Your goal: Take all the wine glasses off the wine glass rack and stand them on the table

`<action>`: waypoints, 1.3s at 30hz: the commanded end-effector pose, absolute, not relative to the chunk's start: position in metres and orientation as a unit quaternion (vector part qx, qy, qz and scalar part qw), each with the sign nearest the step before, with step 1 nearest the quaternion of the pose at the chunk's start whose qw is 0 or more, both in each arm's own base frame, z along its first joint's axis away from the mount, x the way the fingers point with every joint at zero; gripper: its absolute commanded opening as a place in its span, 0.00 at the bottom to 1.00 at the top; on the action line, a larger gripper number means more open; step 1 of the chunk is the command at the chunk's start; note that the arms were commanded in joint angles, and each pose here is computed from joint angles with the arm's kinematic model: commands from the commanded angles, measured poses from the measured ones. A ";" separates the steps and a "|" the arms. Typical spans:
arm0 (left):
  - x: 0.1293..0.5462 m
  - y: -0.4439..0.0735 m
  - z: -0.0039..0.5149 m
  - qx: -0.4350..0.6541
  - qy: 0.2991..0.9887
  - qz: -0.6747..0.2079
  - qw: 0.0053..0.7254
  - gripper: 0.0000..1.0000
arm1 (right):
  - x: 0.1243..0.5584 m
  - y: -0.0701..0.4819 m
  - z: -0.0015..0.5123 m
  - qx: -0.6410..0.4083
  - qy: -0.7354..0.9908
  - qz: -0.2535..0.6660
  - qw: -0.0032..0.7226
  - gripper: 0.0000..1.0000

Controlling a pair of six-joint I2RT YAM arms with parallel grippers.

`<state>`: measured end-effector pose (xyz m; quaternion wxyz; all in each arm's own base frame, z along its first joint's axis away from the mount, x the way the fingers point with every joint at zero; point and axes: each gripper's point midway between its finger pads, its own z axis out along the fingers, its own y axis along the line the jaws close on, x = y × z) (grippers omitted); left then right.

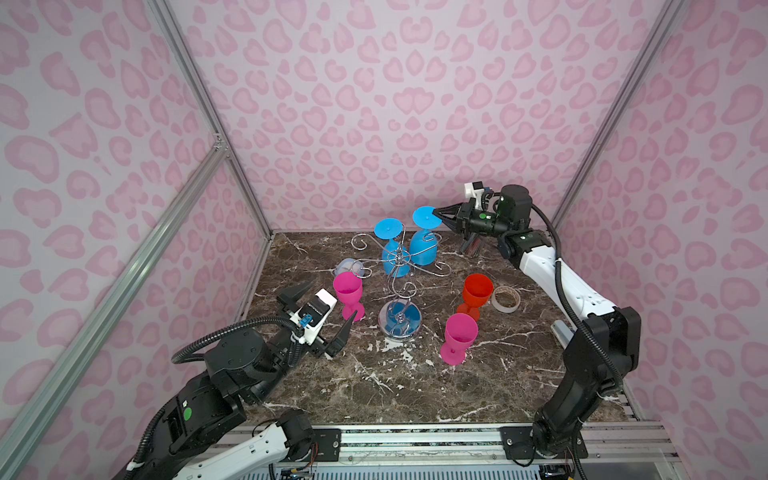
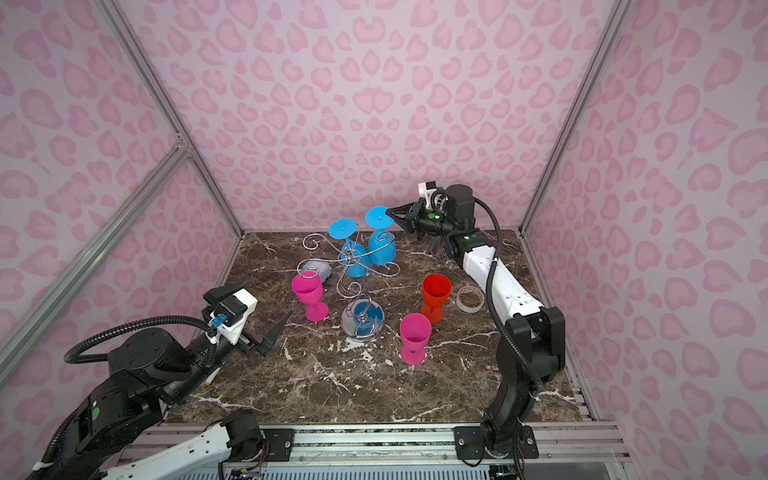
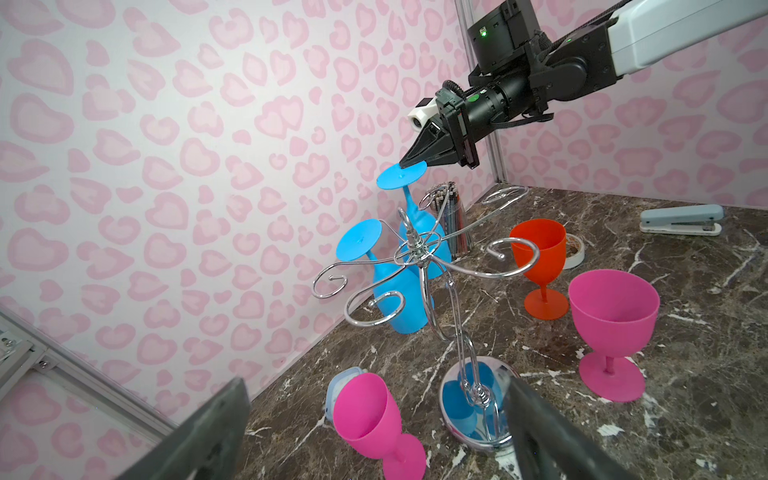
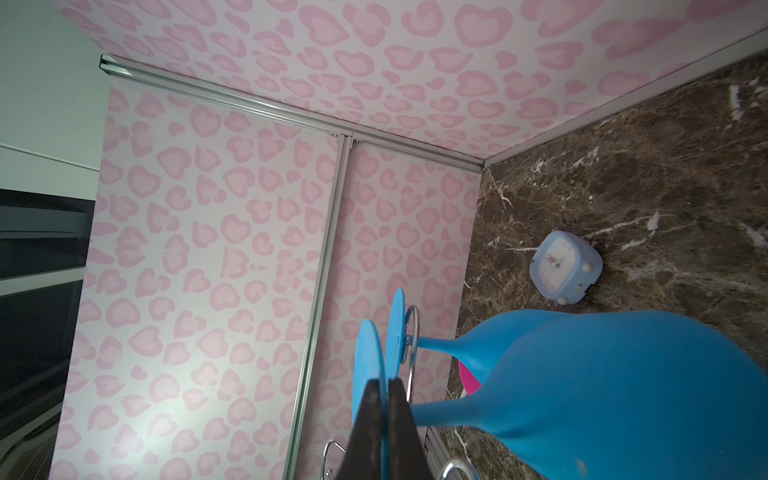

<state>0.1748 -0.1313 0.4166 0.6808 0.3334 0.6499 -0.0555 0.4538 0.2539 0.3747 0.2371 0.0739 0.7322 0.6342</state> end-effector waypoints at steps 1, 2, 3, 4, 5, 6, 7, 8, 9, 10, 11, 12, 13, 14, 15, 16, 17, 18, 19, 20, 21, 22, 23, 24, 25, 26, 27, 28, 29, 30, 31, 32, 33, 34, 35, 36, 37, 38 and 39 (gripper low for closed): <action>0.173 -0.131 0.437 0.290 0.647 -0.100 0.698 0.97 | 0.454 0.244 0.387 0.062 0.721 0.637 0.265 0.00; 0.172 -0.132 0.440 0.284 0.647 -0.113 0.699 0.97 | 0.454 0.240 0.389 0.060 0.721 0.634 0.271 0.00; 0.170 -0.133 0.444 0.276 0.647 -0.129 0.699 0.97 | 0.454 0.234 0.391 0.060 0.722 0.630 0.279 0.00; 0.169 -0.135 0.447 0.269 0.647 -0.144 0.698 0.97 | 0.453 0.228 0.393 0.059 0.722 0.626 0.289 0.00; 0.169 -0.136 0.450 0.261 0.648 -0.157 0.699 0.97 | 0.452 0.224 0.396 0.058 0.722 0.622 0.297 0.00; 0.168 -0.136 0.454 0.248 0.649 -0.171 0.699 0.97 | 0.452 0.216 0.398 0.060 0.723 0.615 0.308 0.00; 0.169 -0.136 0.457 0.235 0.651 -0.183 0.698 0.97 | 0.451 0.209 0.401 0.060 0.724 0.609 0.319 0.00; 0.169 -0.137 0.460 0.224 0.652 -0.195 0.697 0.97 | 0.449 0.205 0.403 0.059 0.725 0.603 0.328 0.00; 0.170 -0.139 0.461 0.212 0.655 -0.210 0.694 0.97 | 0.447 0.199 0.406 0.058 0.727 0.594 0.339 0.00; 0.171 -0.142 0.464 0.203 0.657 -0.225 0.690 0.97 | 0.444 0.195 0.406 0.055 0.731 0.584 0.348 0.00; 0.171 -0.146 0.465 0.198 0.658 -0.238 0.687 0.97 | 0.439 0.191 0.411 0.046 0.734 0.572 0.364 0.00; 0.170 -0.149 0.469 0.193 0.658 -0.254 0.682 0.97 | 0.434 0.188 0.415 0.036 0.737 0.558 0.379 0.00; 0.171 -0.153 0.472 0.186 0.659 -0.268 0.678 0.97 | 0.428 0.184 0.419 0.026 0.741 0.543 0.394 0.00; 0.172 -0.155 0.476 0.177 0.660 -0.280 0.675 0.97 | 0.422 0.181 0.423 0.016 0.743 0.530 0.409 0.00; 0.173 -0.156 0.481 0.161 0.660 -0.295 0.672 0.97 | 0.416 0.178 0.428 0.004 0.743 0.515 0.428 0.00; 0.174 -0.157 0.485 0.149 0.659 -0.308 0.670 0.97 | 0.411 0.175 0.432 -0.008 0.741 0.503 0.445 0.00; 0.174 -0.159 0.490 0.137 0.657 -0.326 0.666 0.97 | 0.403 0.171 0.439 -0.020 0.737 0.488 0.467 0.00; 0.174 -0.162 0.494 0.126 0.653 -0.344 0.663 0.97 | 0.396 0.168 0.446 -0.034 0.730 0.474 0.491 0.00; 0.173 -0.165 0.498 0.119 0.649 -0.361 0.659 0.97 | 0.388 0.165 0.454 -0.051 0.720 0.464 0.514 0.00; 0.173 -0.168 0.501 0.111 0.646 -0.380 0.653 0.97 | 0.380 0.163 0.453 -0.066 0.712 0.452 0.533 0.00; 0.173 -0.171 0.503 0.099 0.646 -0.396 0.645 0.97 | 0.371 0.160 0.458 -0.081 0.701 0.438 0.557 0.00; 0.175 -0.172 0.506 0.084 0.648 -0.409 0.637 0.97 | 0.364 0.157 0.460 -0.092 0.692 0.426 0.576 0.00; 0.176 -0.174 0.508 0.068 0.650 -0.424 0.627 0.97 | 0.354 0.155 0.462 -0.104 0.679 0.415 0.596 0.00; 0.177 -0.177 0.510 0.059 0.650 -0.438 0.618 0.97 | 0.345 0.153 0.464 -0.117 0.665 0.405 0.616 0.00; 0.174 -0.181 0.515 0.061 0.644 -0.454 0.612 0.97 | 0.335 0.151 0.467 -0.130 0.650 0.397 0.635 0.00; 0.173 -0.186 0.519 0.065 0.640 -0.467 0.606 0.97 | 0.328 0.151 0.468 -0.140 0.640 0.391 0.647 0.00; 0.171 -0.191 0.522 0.070 0.637 -0.479 0.600 0.97 | 0.320 0.151 0.468 -0.151 0.632 0.383 0.656 0.00; 0.170 -0.197 0.523 0.077 0.638 -0.486 0.592 0.97 | 0.314 0.152 0.469 -0.161 0.629 0.376 0.661 0.00; 0.169 -0.199 0.527 0.079 0.637 -0.491 0.589 0.97 | 0.308 0.153 0.469 -0.175 0.626 0.368 0.665 0.00; 0.170 -0.201 0.529 0.077 0.641 -0.493 0.583 0.97 | 0.301 0.156 0.469 -0.191 0.624 0.360 0.666 0.00; 0.173 -0.204 0.527 0.074 0.647 -0.494 0.576 0.97 | 0.293 0.161 0.469 -0.211 0.620 0.354 0.667 0.00; 0.174 -0.207 0.527 0.075 0.648 -0.497 0.572 0.97 | 0.287 0.165 0.469 -0.225 0.618 0.350 0.667 0.00; 0.175 -0.211 0.526 0.076 0.649 -0.502 0.566 0.97 | 0.279 0.170 0.469 -0.246 0.612 0.341 0.670 0.00; 0.176 -0.214 0.526 0.077 0.651 -0.508 0.559 0.97 | 0.270 0.175 0.469 -0.269 0.603 0.334 0.673 0.00; 0.177 -0.218 0.525 0.079 0.652 -0.514 0.551 0.97 | 0.262 0.180 0.470 -0.287 0.594 0.329 0.676 0.00; 0.179 -0.221 0.524 0.080 0.654 -0.522 0.542 0.97 | 0.253 0.185 0.471 -0.310 0.581 0.323 0.680 0.00; 0.181 -0.224 0.523 0.079 0.656 -0.532 0.530 0.97 | 0.242 0.190 0.471 -0.334 0.564 0.317 0.686 0.00; 0.182 -0.227 0.523 0.080 0.656 -0.541 0.520 0.97 | 0.233 0.193 0.472 -0.353 0.549 0.313 0.690 0.00; 0.184 -0.230 0.521 0.080 0.658 -0.549 0.509 0.97 | 0.224 0.196 0.472 -0.368 0.534 0.308 0.696 0.00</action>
